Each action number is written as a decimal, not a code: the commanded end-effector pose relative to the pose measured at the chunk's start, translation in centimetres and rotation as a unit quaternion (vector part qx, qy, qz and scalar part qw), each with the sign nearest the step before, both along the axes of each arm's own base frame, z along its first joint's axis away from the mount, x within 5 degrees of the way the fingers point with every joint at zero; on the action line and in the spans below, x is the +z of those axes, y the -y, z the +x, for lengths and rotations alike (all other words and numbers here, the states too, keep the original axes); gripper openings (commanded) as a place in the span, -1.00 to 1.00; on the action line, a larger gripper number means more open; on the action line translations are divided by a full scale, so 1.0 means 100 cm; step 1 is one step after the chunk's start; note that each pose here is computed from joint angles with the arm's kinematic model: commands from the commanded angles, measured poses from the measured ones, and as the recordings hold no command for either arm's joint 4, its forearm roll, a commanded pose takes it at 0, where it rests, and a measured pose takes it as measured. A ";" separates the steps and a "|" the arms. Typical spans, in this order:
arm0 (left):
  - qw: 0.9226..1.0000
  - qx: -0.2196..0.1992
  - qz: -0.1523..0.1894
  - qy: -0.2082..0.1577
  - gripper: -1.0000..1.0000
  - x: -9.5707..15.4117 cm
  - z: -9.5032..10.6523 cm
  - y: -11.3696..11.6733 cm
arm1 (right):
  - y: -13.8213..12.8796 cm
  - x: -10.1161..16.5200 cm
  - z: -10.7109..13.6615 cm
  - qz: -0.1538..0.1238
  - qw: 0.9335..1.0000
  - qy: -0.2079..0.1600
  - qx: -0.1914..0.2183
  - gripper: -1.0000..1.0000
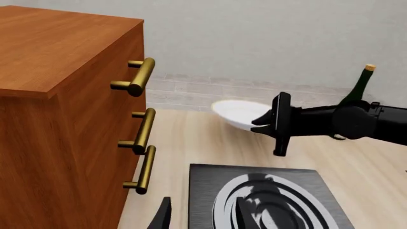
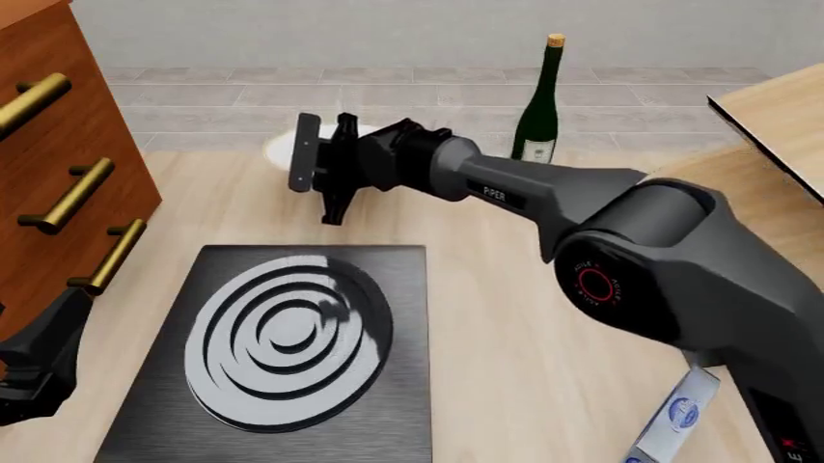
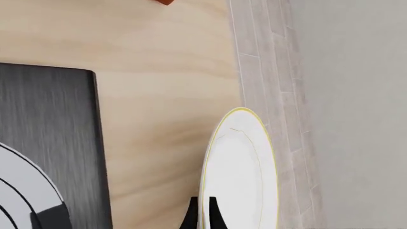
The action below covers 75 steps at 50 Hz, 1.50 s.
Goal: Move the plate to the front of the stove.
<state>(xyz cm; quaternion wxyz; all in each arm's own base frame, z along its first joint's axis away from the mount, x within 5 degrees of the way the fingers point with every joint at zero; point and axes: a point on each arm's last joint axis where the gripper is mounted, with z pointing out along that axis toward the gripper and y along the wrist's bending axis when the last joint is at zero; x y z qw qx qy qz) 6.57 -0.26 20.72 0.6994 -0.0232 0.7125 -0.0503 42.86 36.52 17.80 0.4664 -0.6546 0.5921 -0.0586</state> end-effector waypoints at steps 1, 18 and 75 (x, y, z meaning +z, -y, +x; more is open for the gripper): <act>1.000 0.000 0.000 0.000 1.00 0.000 0.000 0.000 | -0.001 -0.008 0.001 0.000 1.000 -0.003 -0.004 -1.00; 1.000 0.000 0.000 0.000 1.00 0.000 0.000 0.000 | 0.000 -0.027 0.001 -0.006 1.000 -0.016 -0.007 -1.00; 1.000 0.000 0.000 0.000 1.00 0.000 0.000 0.000 | 0.008 -0.025 -0.002 -0.020 1.000 -0.024 -0.007 1.00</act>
